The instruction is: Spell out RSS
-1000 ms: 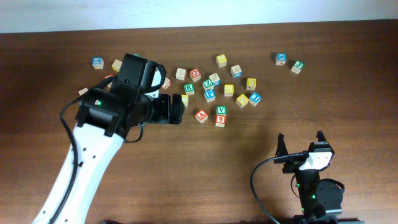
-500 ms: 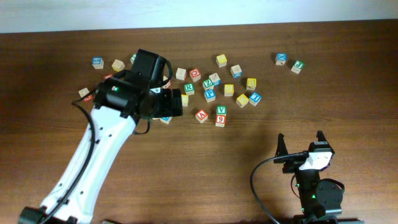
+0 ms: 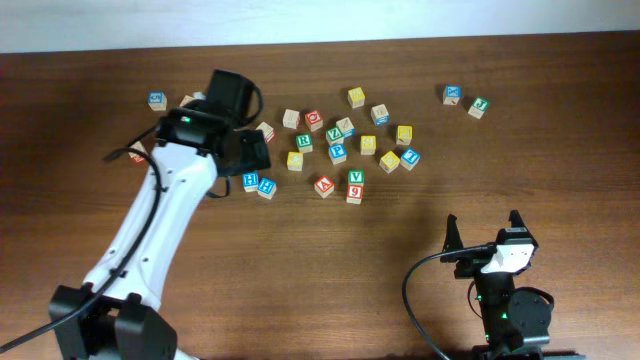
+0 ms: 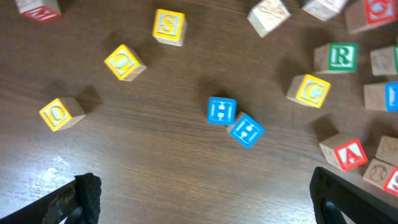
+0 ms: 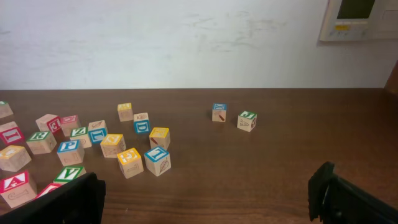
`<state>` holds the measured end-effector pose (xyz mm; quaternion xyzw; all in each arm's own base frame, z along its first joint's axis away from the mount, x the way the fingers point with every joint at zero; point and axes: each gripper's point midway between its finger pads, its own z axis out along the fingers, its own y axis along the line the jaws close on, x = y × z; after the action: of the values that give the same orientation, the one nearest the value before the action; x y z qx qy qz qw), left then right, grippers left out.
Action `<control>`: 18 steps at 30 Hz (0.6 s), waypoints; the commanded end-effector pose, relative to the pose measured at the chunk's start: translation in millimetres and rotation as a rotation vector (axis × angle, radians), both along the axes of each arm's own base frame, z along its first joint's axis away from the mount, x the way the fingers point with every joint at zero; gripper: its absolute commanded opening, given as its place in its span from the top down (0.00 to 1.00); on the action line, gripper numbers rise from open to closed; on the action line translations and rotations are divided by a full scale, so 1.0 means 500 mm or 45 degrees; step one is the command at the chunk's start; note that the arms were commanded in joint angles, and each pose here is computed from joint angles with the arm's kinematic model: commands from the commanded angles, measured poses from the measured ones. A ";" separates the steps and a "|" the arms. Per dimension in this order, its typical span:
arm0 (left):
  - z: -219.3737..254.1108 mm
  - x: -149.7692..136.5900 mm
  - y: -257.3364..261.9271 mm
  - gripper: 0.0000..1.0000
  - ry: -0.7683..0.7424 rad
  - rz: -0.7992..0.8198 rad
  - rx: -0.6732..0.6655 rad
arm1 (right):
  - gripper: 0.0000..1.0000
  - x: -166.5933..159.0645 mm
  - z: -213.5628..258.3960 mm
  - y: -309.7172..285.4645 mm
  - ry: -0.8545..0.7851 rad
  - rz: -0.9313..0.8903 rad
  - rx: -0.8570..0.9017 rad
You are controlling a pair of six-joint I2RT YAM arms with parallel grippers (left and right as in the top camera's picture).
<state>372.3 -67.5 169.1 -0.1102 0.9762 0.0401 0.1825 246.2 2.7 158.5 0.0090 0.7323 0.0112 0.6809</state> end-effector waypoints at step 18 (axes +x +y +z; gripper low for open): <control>-0.090 -0.024 -0.044 0.04 0.215 -0.147 -0.207 | 0.02 0.000 -0.005 -0.002 0.006 -0.011 0.013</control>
<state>361.3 -88.1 125.9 -0.0820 0.9914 -0.0378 0.0950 246.2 2.7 158.5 0.0091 0.7323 0.0113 0.6809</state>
